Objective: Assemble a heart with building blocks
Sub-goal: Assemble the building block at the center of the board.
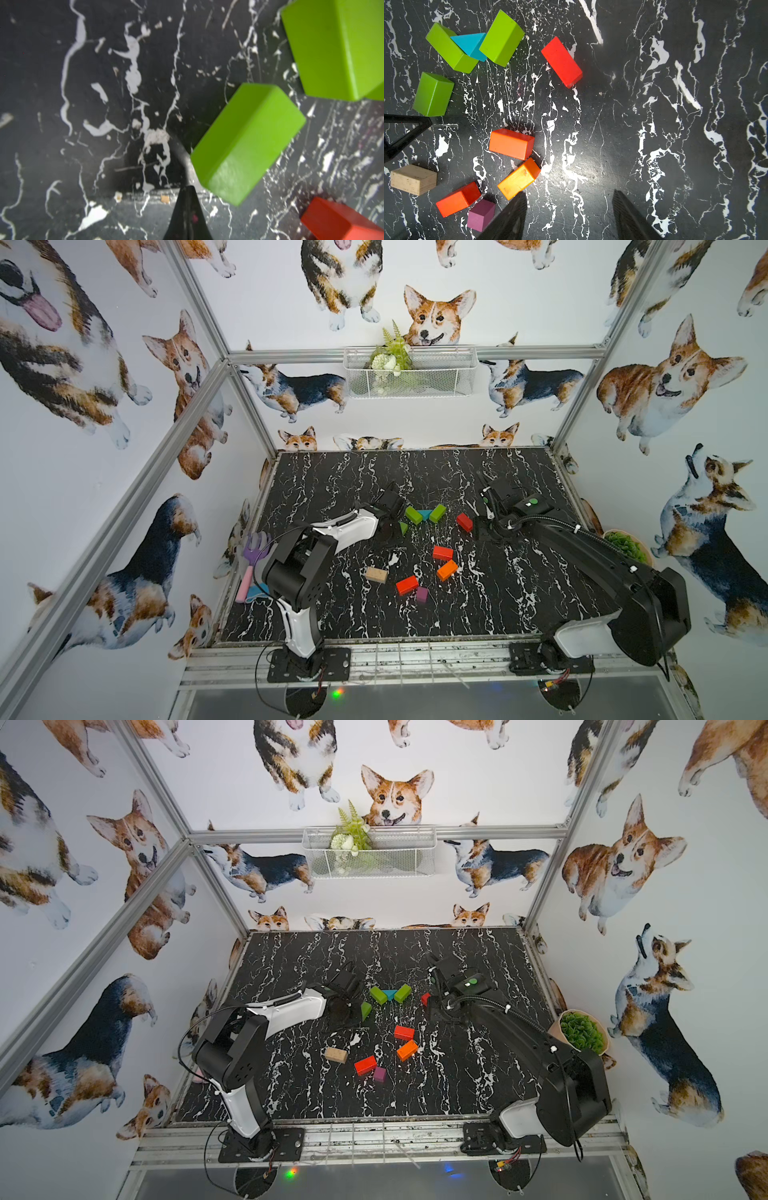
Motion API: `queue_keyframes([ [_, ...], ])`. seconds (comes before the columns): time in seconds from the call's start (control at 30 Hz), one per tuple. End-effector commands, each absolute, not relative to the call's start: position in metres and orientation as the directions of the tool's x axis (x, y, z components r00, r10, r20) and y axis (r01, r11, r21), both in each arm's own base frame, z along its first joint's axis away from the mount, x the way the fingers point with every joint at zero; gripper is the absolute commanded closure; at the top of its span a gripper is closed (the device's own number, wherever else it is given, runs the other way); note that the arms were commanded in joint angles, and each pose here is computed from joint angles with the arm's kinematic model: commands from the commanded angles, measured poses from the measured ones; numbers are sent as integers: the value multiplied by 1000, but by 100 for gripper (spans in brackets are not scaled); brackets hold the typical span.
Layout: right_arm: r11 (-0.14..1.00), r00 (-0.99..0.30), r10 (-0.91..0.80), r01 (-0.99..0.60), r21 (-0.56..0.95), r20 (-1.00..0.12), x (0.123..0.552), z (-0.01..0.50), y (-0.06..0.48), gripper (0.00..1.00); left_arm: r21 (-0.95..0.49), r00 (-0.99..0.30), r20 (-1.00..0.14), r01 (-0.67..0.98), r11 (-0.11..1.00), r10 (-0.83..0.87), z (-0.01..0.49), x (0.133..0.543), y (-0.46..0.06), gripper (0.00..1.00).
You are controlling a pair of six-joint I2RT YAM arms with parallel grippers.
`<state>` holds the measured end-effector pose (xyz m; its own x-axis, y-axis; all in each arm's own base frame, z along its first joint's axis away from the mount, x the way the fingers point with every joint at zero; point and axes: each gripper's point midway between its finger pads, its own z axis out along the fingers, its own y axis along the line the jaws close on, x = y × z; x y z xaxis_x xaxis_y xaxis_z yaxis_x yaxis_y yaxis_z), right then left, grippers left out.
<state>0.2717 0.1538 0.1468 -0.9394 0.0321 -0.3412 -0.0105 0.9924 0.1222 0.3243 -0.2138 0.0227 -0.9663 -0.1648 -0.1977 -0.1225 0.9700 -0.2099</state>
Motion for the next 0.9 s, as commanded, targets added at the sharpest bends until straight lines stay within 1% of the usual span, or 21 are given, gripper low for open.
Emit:
queue_keyframes([
  [0.0, 993, -940, 39, 0, 114, -338, 271, 147, 151, 32, -195, -961, -209, -144, 970, -184, 21, 333, -210, 98],
  [0.13, 993, -940, 39, 0, 116, -338, 271, 148, 152, 32, -200, -958, -212, -152, 968, -194, 20, 340, -207, 95],
  [0.5, 994, -943, 41, 6, 106, -330, 267, 145, 148, 32, -247, -957, -216, -137, 959, -193, 21, 354, -220, 89],
  [0.67, 994, -943, 43, 8, 107, -329, 266, 143, 148, 32, -250, -953, -223, -147, 957, -204, 25, 359, -218, 81],
  [0.73, 994, -944, 45, 10, 107, -327, 266, 143, 148, 33, -236, -954, -216, -154, 960, -206, 27, 355, -214, 81],
  [0.77, 994, -944, 43, 8, 107, -326, 265, 143, 147, 33, -232, -953, -212, -166, 958, -217, 27, 349, -210, 78],
  [0.8, 994, -943, 45, 10, 106, -329, 266, 144, 147, 33, -237, -951, -208, -180, 955, -230, 27, 343, -206, 75],
  [0.87, 994, -942, 44, 9, 107, -333, 266, 143, 147, 32, -280, -949, -201, -181, 943, -242, 30, 333, -208, 72],
])
